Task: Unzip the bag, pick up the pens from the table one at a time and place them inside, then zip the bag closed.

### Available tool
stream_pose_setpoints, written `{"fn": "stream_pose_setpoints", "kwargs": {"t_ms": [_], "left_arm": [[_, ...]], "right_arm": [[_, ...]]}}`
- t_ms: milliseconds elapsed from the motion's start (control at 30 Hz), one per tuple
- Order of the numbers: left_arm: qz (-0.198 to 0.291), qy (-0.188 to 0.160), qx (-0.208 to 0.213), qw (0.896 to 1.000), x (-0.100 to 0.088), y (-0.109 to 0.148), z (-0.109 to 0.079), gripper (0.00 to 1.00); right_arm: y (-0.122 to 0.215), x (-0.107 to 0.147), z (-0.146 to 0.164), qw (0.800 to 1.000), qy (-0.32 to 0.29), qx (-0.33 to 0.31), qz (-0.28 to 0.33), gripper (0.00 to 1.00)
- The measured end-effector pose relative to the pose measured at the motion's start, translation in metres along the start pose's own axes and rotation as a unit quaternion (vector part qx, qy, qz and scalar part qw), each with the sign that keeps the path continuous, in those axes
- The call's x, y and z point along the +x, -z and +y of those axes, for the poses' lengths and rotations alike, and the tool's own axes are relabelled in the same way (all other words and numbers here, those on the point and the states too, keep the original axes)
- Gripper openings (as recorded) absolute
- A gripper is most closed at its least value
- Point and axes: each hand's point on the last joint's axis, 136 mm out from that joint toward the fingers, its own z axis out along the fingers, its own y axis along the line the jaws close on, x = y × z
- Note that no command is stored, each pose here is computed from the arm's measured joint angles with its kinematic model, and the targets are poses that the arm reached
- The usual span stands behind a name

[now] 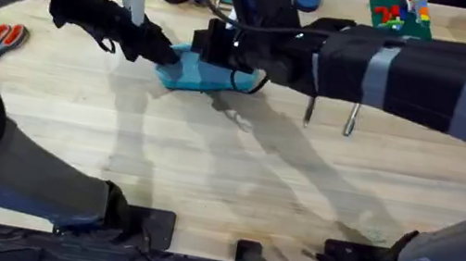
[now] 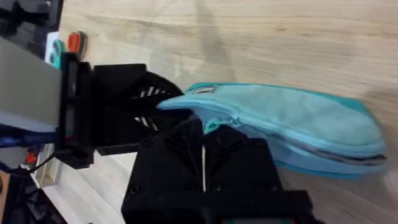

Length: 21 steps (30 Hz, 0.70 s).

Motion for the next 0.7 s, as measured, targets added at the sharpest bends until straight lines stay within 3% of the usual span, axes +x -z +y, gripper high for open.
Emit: {"fn": "stream_pose_setpoints", "kwargs": {"t_ms": [700], "left_arm": [[0.004,0.005,-0.005,1.000,0.004,0.002,0.003,0.042]], "right_arm": [[-0.016,0.011,0.041,0.998,0.022,-0.055,-0.025,0.031]]}}
